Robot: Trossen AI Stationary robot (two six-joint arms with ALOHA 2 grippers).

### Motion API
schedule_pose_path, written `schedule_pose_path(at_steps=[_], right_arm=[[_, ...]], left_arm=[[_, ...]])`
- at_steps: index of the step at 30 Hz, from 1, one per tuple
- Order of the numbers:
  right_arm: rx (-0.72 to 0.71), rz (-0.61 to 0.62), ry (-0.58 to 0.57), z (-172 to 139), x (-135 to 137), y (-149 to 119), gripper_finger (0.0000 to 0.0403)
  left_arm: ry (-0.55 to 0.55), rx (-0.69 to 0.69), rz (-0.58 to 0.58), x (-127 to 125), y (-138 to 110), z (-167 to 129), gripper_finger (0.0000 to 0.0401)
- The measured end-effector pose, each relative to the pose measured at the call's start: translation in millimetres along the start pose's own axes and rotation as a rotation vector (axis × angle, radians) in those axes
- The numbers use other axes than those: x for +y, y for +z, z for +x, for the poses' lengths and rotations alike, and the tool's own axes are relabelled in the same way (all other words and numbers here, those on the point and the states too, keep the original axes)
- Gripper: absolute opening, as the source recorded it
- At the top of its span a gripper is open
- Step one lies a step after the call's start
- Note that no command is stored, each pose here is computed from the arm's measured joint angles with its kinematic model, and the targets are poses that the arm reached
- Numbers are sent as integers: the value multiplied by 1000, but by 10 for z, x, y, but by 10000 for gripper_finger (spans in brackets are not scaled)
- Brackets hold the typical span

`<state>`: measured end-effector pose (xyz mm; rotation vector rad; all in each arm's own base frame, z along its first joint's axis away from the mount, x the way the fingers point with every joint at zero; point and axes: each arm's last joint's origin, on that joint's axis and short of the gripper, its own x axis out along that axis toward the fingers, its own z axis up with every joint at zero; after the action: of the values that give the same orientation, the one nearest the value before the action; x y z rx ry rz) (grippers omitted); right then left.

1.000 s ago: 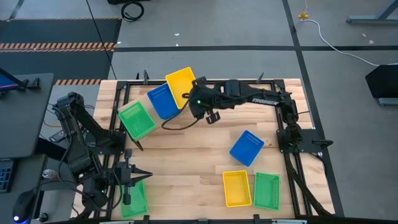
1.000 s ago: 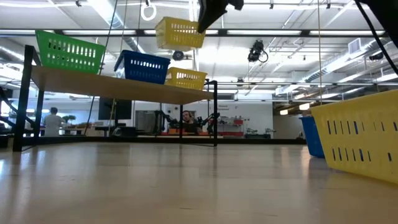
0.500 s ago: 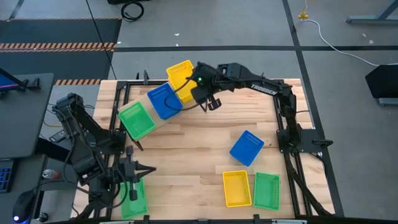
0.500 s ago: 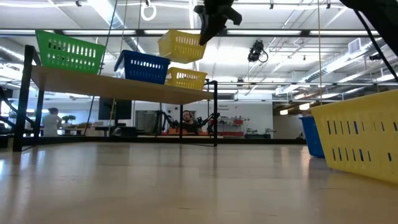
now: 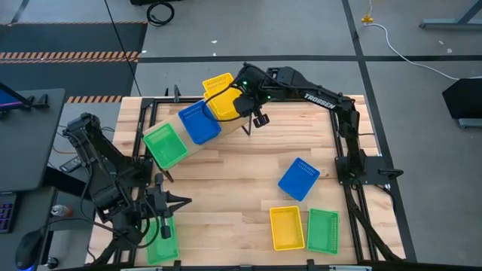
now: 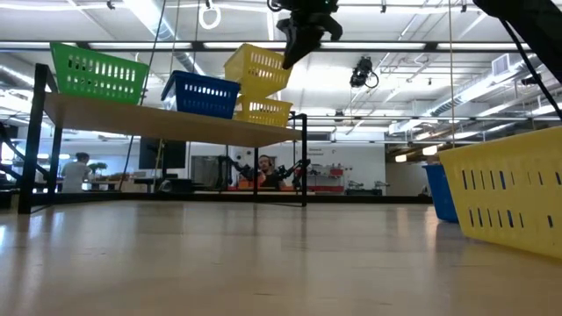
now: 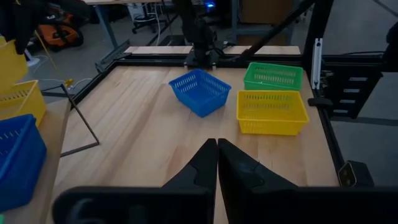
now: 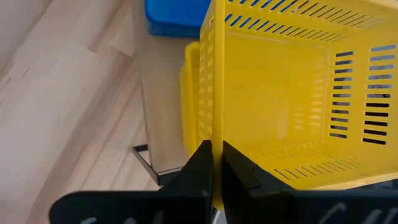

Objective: Stack baskets on shelf by color
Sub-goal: Stack the top yellow basket on top of the yellow basket on the shelf

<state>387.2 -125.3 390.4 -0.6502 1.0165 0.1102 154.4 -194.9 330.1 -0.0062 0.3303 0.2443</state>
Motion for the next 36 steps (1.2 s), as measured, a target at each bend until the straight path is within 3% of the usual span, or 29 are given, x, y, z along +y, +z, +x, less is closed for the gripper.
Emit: schedule_pose_path(at_steps=[36], right_arm=[[30, 2, 51, 263, -44, -126, 33]], left_arm=[[6, 6, -11, -131, -80, 73, 14]])
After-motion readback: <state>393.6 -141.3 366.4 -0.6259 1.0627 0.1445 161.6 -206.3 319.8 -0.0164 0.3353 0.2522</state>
